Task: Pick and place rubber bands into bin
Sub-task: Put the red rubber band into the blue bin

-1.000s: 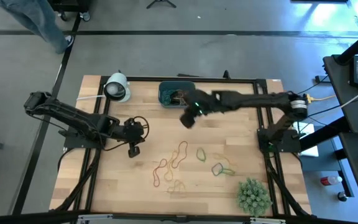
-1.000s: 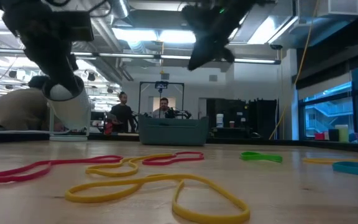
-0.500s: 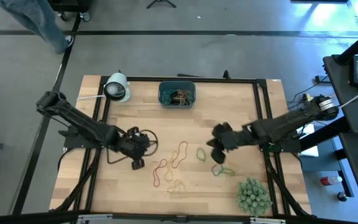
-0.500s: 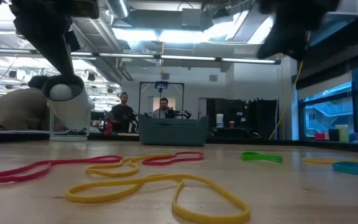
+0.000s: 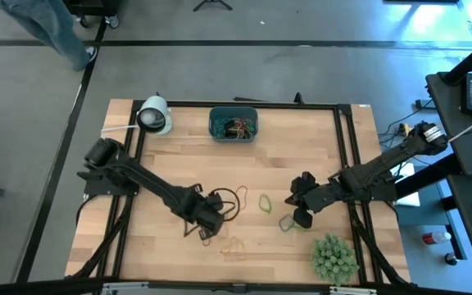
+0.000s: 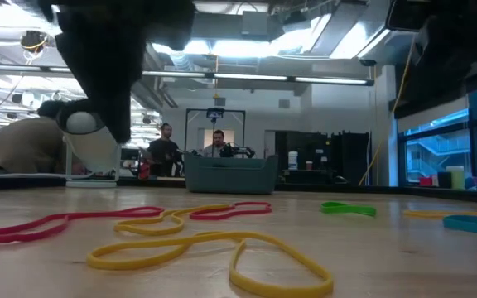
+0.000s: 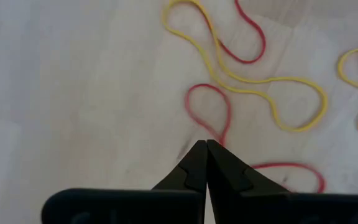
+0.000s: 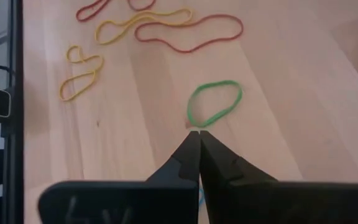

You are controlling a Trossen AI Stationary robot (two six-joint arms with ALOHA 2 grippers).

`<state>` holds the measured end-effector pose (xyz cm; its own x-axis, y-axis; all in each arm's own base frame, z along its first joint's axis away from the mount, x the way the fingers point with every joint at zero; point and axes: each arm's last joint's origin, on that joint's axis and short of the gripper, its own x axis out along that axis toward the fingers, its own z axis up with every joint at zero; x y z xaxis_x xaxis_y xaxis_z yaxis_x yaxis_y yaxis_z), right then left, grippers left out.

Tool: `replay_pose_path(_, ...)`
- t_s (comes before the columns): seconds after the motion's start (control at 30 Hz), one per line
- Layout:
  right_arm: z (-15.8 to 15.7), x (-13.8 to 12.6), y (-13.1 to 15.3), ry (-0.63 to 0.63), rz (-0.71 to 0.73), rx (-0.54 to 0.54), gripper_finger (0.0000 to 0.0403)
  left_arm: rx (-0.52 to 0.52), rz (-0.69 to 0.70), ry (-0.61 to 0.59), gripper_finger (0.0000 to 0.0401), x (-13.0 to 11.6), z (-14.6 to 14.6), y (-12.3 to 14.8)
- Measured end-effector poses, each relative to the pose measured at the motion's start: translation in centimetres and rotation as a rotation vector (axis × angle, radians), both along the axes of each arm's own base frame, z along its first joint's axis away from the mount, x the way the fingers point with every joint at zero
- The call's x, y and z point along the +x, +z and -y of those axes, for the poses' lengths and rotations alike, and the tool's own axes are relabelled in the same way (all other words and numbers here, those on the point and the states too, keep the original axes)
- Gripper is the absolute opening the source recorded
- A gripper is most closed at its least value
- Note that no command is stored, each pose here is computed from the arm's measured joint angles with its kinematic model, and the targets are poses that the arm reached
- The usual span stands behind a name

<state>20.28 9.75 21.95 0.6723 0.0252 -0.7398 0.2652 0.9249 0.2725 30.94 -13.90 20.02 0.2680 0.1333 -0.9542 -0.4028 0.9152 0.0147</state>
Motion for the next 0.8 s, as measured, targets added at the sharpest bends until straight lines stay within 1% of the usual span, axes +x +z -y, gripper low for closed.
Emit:
replay_pose_path(0.13, -0.3, -0.1, 0.0, 0.021, 0.001, -0.006, 0.0003, -0.041, -0.051, 0.067, 0.0016, 1.2, 0.5, -1.3)
replay_pose_path(0.3, -0.6, -0.3, 0.1, 0.051, 0.004, -0.019, 0.0005, -0.067, -0.101, 0.138, 0.0054, 1.7, 0.8, -2.9)
replay_pose_path(0.4, -0.6, -0.3, 0.0, 0.055, 0.002, -0.022, 0.0007, -0.083, -0.117, 0.164, 0.0077, 1.8, 1.0, -3.5)
replay_pose_path(0.5, -0.6, -0.3, 0.1, 0.055, 0.004, -0.021, 0.0008, -0.087, -0.113, 0.166, 0.0094, 2.1, 1.1, -4.2)
replay_pose_path(0.67, -0.6, -0.3, 0.1, 0.052, 0.006, -0.018, 0.0008, -0.084, -0.157, 0.165, 0.0101, 2.3, 1.3, -5.6)
replay_pose_path(0.8, -0.6, -0.3, 0.1, 0.052, 0.008, -0.016, 0.0008, -0.09, -0.185, 0.167, 0.0089, 2.5, 1.4, -6.5)
